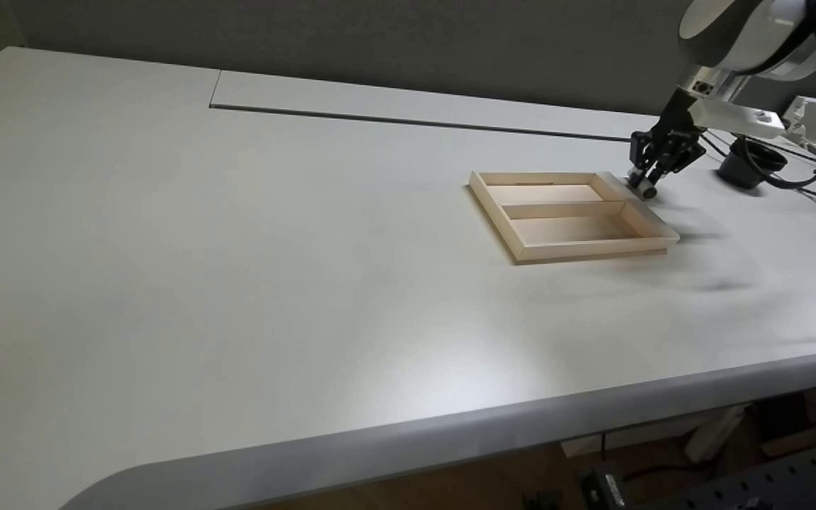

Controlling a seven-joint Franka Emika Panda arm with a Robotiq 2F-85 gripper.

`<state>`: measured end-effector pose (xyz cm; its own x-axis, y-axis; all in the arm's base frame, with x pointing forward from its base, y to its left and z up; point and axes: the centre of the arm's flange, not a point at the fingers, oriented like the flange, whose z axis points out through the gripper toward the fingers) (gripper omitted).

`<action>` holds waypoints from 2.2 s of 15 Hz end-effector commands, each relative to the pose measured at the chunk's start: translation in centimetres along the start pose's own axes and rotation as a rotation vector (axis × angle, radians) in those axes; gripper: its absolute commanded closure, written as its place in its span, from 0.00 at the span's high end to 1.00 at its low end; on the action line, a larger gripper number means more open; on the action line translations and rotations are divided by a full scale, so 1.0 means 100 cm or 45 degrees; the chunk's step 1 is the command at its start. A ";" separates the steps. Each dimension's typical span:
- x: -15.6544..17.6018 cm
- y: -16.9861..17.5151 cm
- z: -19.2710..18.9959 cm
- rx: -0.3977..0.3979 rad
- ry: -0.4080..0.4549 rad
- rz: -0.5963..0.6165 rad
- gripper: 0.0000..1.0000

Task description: Take the bottle from the table and put it on the tray

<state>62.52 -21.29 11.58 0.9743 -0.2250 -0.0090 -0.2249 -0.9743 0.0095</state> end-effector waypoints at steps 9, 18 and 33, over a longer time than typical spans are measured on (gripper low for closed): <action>-0.055 -0.149 -0.091 0.065 0.007 -0.365 0.07; -0.109 -0.190 -0.063 0.064 0.102 -0.454 0.07; -0.102 -0.164 -0.081 -0.049 0.013 -0.324 1.00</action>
<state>56.36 -2.45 16.84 0.9960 0.0850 0.0271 0.0848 -0.9964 0.0072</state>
